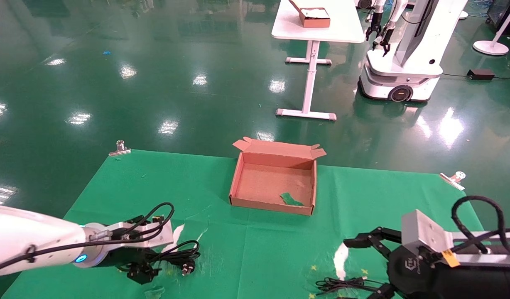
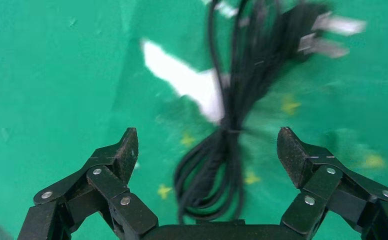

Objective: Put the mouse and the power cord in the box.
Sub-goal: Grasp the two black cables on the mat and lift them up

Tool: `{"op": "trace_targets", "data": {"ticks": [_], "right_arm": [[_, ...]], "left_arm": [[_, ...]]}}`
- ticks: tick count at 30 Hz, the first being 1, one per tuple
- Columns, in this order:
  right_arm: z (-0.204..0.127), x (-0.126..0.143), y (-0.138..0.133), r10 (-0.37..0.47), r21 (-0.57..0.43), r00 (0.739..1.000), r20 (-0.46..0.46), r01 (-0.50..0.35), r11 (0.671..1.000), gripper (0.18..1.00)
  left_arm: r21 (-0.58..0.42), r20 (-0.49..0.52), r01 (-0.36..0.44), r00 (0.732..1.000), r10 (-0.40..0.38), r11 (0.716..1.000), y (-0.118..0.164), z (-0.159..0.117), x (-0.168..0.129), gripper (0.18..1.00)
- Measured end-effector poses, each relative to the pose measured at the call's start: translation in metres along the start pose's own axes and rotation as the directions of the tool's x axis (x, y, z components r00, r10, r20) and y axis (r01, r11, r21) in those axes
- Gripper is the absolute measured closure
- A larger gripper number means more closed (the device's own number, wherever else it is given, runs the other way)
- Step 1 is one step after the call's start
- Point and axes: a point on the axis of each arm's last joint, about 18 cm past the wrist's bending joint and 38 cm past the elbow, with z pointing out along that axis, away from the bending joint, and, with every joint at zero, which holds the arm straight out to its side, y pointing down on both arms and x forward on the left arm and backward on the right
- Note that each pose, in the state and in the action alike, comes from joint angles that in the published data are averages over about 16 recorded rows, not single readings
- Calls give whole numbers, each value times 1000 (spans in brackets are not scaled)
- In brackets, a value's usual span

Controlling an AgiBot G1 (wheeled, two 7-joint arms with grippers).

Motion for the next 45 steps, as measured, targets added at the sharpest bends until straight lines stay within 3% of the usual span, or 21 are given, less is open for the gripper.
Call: {"op": "trace_targets", "data": {"ticks": [10,18,29,45], "right_arm": [[0,-3,3,8,-24,1000,0,-8,1000,178],[10,-1,15,-22,-173,1000,18,25,985,178],[51,39,30,-61,-399,997,36,71,914,178],[122,86,32,-181,-561,978,104,208,801,178]], "left_arm": [[-40,27,16,1000,-15,999,-6,11,-8,184],[-38,28,17,999,-16,999,-7,12,-9,184],[-36,27,16,1000,-15,999,-8,13,-9,184],[-36,27,16,1000,-15,999,-8,13,-9,184]]}}
